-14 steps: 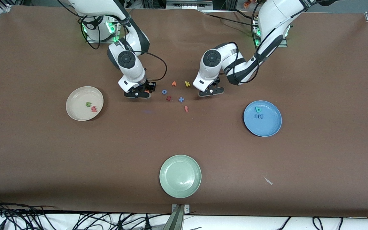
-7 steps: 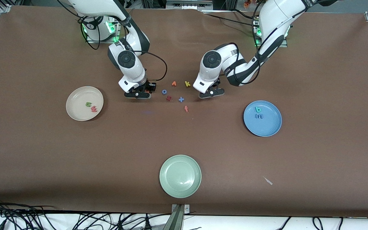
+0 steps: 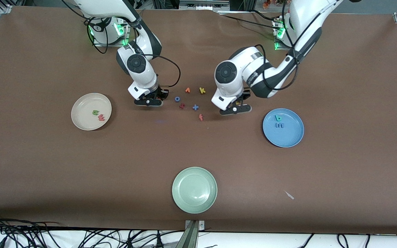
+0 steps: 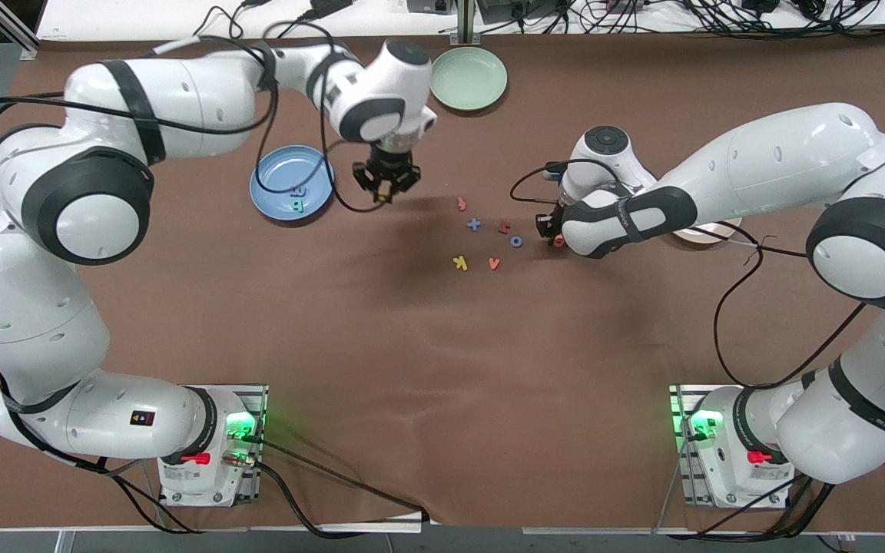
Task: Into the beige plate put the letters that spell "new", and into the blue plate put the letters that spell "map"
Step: 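Drop the yellow letter into the blue plate and orange into the white plate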
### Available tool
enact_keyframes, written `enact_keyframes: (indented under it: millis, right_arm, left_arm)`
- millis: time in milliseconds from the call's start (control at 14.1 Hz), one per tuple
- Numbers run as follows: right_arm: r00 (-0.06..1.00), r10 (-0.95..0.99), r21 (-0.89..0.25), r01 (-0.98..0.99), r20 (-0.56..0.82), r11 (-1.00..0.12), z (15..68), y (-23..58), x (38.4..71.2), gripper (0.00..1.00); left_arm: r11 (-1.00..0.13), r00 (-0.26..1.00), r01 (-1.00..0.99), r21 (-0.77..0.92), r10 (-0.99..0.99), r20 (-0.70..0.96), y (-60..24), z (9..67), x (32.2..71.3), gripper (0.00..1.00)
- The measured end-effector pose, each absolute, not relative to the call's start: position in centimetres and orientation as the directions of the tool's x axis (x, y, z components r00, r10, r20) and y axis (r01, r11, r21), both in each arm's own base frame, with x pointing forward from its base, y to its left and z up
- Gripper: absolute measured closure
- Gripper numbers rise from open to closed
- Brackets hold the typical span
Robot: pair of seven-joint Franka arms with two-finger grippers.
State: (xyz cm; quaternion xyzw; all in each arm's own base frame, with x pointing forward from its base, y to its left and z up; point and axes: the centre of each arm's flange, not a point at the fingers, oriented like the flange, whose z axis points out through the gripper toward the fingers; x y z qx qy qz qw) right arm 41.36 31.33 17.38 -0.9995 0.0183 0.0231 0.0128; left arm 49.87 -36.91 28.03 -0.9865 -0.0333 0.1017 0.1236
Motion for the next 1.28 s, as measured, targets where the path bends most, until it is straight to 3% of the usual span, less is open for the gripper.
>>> enact_keyframes:
  millis: [71, 426, 923, 1137, 1279]
  right_arm:
    - [0.998, -0.035, -0.026, -0.036, -0.045, -0.999, 17.4, 31.4, 41.4, 0.69]
    - [0.999, -0.029, -0.025, -0.030, -0.046, -0.999, 17.7, 31.6, 41.6, 0.71]
    - [0.987, 0.085, 0.065, 0.095, -0.133, -0.993, 22.0, 25.0, 48.6, 0.71]
    - [0.969, 0.185, 0.075, 0.199, -0.164, -0.977, 23.2, 18.1, 51.2, 0.71]
    - [0.957, 0.231, 0.078, 0.247, -0.176, -0.966, 23.7, 13.1, 52.6, 0.71]
  left_arm:
    - [-0.968, 0.975, 0.002, -0.249, 0.058, -0.216, -35.1, 28.6, 51.3, 0.72]
    - [-0.977, 0.957, -0.087, -0.195, -0.027, -0.290, -25.3, 28.0, 56.8, 0.72]
    - [-0.980, 0.953, -0.100, -0.171, -0.045, -0.301, -21.7, 22.4, 58.7, 0.72]
    - [-0.980, 0.950, -0.106, -0.170, -0.049, -0.309, -21.1, 22.0, 58.9, 0.62]
    - [-0.980, 0.949, -0.122, -0.160, -0.068, -0.308, -20.4, 22.3, 59.3, 0.43]
